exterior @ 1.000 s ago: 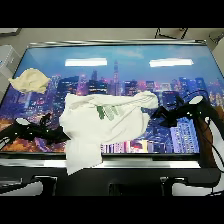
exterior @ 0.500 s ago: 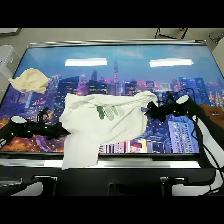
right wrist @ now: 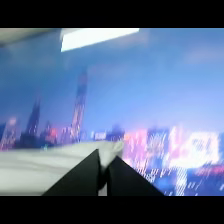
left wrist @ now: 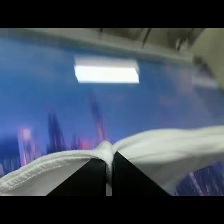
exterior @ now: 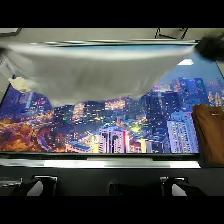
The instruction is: Fold the clothes and pants, and hang the long-sleeved shirts on hangers.
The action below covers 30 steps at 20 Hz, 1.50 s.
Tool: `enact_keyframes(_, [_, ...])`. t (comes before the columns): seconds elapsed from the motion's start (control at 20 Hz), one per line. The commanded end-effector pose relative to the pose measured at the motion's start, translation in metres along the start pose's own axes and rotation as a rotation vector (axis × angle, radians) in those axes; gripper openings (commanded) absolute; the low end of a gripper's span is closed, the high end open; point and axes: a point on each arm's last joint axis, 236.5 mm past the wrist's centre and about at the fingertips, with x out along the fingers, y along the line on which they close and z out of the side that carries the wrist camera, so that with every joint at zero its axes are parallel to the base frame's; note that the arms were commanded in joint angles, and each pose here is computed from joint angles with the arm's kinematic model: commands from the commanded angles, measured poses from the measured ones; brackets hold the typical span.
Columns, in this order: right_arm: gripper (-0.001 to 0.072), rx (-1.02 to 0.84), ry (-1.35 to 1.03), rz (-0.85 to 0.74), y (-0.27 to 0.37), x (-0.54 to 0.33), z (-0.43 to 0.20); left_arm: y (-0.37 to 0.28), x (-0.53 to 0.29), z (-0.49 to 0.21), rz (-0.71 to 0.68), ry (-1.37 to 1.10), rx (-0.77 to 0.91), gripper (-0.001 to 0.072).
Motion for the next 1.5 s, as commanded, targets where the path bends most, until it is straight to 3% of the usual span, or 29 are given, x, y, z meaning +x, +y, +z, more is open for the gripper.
enact_keyframes(0.0, [0.0042, -0.225, -0.431, -0.149, 0.044, -0.185, 0.096, -0.115, -0.126, 0.138, -0.039, -0.453, 0.22, 0.0028])
enact_keyframes(0.25, [0.0042, -0.243, -0.594, -0.188, 0.069, -0.274, 0.098, -0.156, -0.177, 0.147, -0.084, -0.557, 0.188, 0.0027])
enact_keyframes(0.55, [0.0042, -0.222, -0.541, -0.208, 0.051, -0.242, 0.101, -0.127, -0.144, 0.132, -0.052, -0.443, 0.117, 0.0027])
enact_keyframes(0.7, [0.004, -0.139, -0.114, -0.225, 0.004, -0.14, 0.034, -0.063, -0.066, 0.051, -0.001, -0.055, -0.004, 0.0027])
enact_keyframes(0.85, [0.0039, 0.005, 0.491, -0.23, -0.061, -0.022, -0.102, 0.004, 0.02, -0.079, -0.011, 0.341, -0.205, 0.0028])
enact_keyframes(1.05, [0.0038, 0.192, 0.871, -0.182, -0.113, 0.099, -0.256, 0.076, 0.11, -0.285, 0.096, 0.642, -0.486, 0.0029])
enact_keyframes(1.25, [0.0041, 0.158, 0.856, -0.167, -0.115, 0.205, -0.322, 0.133, 0.165, -0.397, 0.223, 0.683, -0.687, 0.0029])
enact_keyframes(1.45, [0.0042, 0.293, 0.49, -0.246, -0.134, 0.266, -0.27, 0.16, 0.217, -0.384, 0.173, 0.577, -0.588, 0.0029])
